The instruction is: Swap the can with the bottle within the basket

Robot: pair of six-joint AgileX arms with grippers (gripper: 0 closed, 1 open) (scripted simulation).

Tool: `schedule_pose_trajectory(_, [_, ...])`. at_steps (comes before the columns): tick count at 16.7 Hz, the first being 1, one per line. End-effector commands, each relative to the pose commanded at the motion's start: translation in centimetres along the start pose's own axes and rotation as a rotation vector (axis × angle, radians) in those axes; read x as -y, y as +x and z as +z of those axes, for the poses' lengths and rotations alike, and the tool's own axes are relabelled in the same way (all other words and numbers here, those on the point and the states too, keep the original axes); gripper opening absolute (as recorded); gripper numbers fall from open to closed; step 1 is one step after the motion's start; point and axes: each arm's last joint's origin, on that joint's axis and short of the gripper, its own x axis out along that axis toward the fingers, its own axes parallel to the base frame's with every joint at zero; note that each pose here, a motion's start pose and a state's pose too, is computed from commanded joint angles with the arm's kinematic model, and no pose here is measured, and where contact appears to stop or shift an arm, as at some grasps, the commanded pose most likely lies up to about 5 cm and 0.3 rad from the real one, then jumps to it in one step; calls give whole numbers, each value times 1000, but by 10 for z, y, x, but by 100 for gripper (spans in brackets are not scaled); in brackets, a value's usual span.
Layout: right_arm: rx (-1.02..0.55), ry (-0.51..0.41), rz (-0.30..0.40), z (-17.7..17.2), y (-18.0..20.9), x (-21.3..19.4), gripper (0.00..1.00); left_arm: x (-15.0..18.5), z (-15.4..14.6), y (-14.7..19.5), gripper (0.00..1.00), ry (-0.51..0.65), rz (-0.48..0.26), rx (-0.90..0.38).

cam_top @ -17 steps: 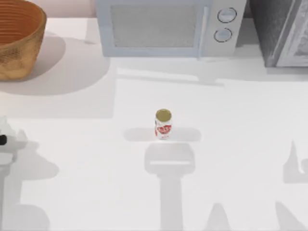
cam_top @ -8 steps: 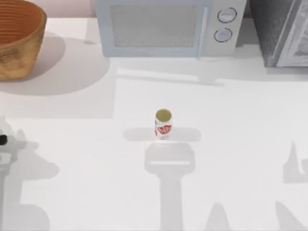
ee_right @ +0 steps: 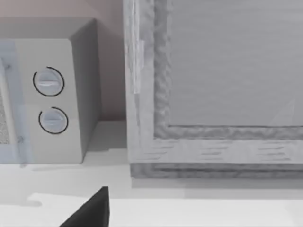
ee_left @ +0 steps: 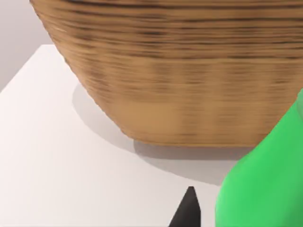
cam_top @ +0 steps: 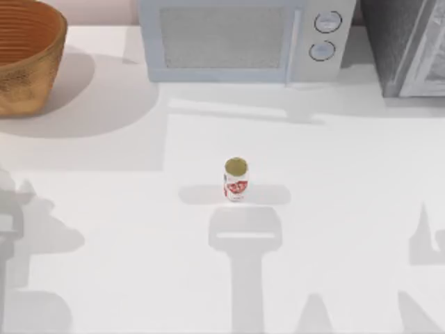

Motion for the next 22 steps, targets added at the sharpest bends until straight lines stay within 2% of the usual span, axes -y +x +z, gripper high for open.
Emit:
schedule_pose_trajectory(5, [0, 0, 0, 0, 0, 0, 100, -36, 55, 29, 0, 47, 119, 104])
schedule_pose_trajectory(9, [0, 0, 0, 0, 0, 0, 100, -55, 114, 53, 0, 59, 163, 136])
schedule_pose_trajectory(12, [0, 0, 0, 0, 0, 0, 100, -54, 159, 70, 0, 49, 143, 118])
schedule_pose_trajectory(16, [0, 0, 0, 0, 0, 0, 100, -34, 208, 89, 0, 21, 71, 58])
schedule_pose_trajectory(22, [0, 0, 0, 0, 0, 0, 100, 1, 250, 103, 0, -10, -33, -32])
